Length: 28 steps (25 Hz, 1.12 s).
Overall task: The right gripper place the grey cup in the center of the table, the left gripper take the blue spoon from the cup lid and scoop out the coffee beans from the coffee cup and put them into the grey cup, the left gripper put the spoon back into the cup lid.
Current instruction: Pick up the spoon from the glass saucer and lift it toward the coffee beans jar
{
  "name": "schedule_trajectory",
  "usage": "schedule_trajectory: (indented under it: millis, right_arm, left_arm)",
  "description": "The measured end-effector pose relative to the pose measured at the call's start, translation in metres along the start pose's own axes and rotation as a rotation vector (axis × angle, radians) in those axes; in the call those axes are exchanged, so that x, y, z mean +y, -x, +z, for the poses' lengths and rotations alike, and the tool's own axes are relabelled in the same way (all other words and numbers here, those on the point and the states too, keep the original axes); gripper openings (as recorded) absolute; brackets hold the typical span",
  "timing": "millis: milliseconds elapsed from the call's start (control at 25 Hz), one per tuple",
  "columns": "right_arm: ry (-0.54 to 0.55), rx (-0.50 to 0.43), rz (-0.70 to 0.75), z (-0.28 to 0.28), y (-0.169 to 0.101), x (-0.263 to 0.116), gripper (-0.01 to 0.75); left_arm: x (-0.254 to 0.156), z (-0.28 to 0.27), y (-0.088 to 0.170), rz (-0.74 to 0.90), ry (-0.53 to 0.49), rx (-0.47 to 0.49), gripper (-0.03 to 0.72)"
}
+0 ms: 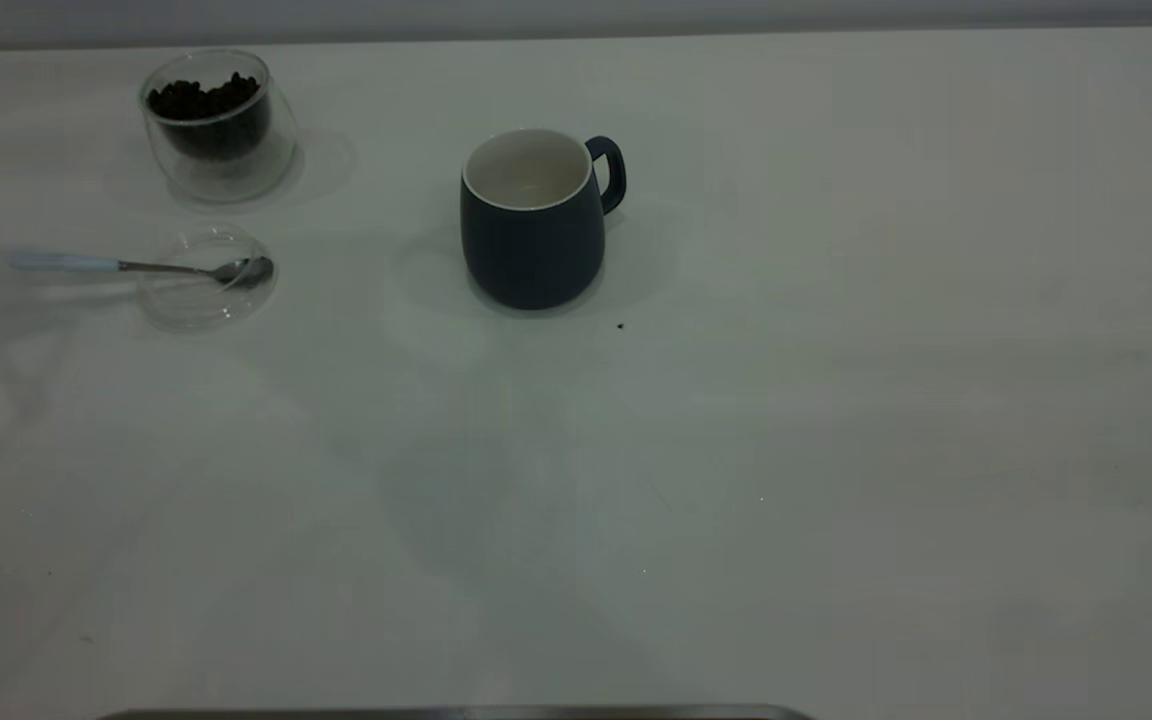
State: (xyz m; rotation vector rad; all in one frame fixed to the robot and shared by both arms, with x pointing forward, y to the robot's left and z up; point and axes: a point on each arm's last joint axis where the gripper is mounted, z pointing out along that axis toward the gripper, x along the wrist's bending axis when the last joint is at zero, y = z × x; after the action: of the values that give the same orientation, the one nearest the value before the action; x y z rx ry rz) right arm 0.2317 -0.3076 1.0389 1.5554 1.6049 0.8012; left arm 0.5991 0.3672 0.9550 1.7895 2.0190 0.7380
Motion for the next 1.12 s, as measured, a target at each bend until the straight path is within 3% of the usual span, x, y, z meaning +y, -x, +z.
schedule_trajectory:
  millis: [280, 520, 680, 840, 1000, 1120]
  right_arm:
    - [0.000, 0.000, 0.000, 0.000, 0.000, 0.000, 0.453]
    - [0.000, 0.000, 0.000, 0.000, 0.000, 0.000, 0.453]
    - [0.000, 0.000, 0.000, 0.000, 0.000, 0.000, 0.453]
    - [0.000, 0.000, 0.000, 0.000, 0.000, 0.000, 0.453]
    - [0.000, 0.000, 0.000, 0.000, 0.000, 0.000, 0.453]
    - [0.000, 0.000, 0.000, 0.000, 0.000, 0.000, 0.453]
  left_arm:
    - [-0.008, 0.034, -0.068, -0.183, -0.231, 0.111, 0.393]
    - [-0.046, 0.068, -0.107, -0.396, -0.414, 0.074, 0.392]
    - [-0.066, 0.091, -0.107, -0.403, -0.461, -0.058, 0.391]
    - [-0.076, 0.116, -0.089, -0.365, -0.447, -0.285, 0.391]
    - [-0.085, 0.137, -0.066, -0.301, -0.409, -0.569, 0.391]
    - [-0.084, 0.141, -0.062, -0.220, -0.328, -0.640, 0.391]
